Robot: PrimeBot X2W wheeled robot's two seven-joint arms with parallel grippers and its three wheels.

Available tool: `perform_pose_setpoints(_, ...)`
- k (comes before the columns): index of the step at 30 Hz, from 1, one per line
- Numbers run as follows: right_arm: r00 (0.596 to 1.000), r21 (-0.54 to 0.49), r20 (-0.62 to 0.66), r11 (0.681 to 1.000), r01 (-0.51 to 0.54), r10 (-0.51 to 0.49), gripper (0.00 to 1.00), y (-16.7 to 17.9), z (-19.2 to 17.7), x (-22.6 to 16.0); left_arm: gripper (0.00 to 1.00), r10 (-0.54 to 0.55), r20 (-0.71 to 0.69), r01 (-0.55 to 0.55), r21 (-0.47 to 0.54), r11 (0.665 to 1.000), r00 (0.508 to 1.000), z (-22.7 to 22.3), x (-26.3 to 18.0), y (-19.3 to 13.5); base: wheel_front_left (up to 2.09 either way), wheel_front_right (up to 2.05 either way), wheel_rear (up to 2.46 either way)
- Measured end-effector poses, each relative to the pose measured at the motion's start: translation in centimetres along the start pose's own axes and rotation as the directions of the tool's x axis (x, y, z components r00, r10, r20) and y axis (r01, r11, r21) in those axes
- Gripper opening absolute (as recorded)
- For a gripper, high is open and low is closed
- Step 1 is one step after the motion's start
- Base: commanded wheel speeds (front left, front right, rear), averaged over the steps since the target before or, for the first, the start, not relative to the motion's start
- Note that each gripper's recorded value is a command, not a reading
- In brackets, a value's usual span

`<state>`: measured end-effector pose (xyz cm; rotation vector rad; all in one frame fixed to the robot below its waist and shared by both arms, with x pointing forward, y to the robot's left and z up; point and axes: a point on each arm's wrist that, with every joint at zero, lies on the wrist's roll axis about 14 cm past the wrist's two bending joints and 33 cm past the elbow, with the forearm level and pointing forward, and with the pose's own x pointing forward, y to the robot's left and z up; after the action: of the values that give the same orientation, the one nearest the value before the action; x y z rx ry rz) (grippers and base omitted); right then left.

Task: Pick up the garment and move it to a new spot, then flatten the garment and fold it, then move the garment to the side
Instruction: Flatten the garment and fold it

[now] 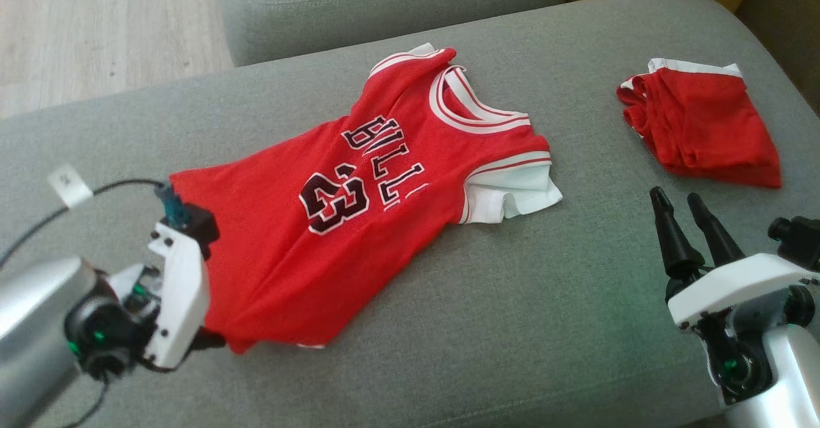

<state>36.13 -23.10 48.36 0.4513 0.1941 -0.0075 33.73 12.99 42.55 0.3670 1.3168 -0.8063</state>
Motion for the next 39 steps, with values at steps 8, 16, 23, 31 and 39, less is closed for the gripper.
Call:
perform_pose_setpoints(8, 1.0, 0.017, -0.003, 1.0, -0.012, 0.012, 1.0, 0.8, -0.1, 0.2, 1.0, -0.031, 0.096, 0.036, -0.053, 0.998, 0.995, 0.5, 2.6, -1.0, 0.0, 0.0, 0.0)
perform_pose_setpoints(16, 1.0, 0.008, -0.003, 1.0, -0.003, 0.003, 1.0, 0.6, -0.1, 0.0, 1.0, 0.147, 0.419, -0.134, -0.061, 0.989, 0.896, 7.2, -0.6, 3.2, 0.0, 0.0, 0.0)
perform_pose_setpoints(23, 0.999, 0.008, -0.034, 1.0, 0.026, -0.026, 1.0, -0.2, -1.1, 0.3, 1.0, 0.266, 0.485, -0.26, -0.08, 0.962, 0.833, 9.9, 0.9, 7.1, 0.0, 0.0, 0.0)
perform_pose_setpoints(31, 0.997, 0.011, -0.032, 0.998, 0.064, -0.063, 1.0, -1.5, -1.0, 1.6, 1.0, 0.286, 0.548, -0.33, -0.018, 0.944, 0.786, 16.1, 1.5, 10.6, 0.0, 0.0, 0.0)
perform_pose_setpoints(39, 0.991, 0.017, -0.057, 0.992, 0.125, -0.124, 1.0, -3.5, -2.2, 2.1, 1.0, 0.226, 0.482, -0.277, 0.035, 0.96, 0.846, 19.3, 6.1, 10.4, 0.0, 0.0, 0.0)
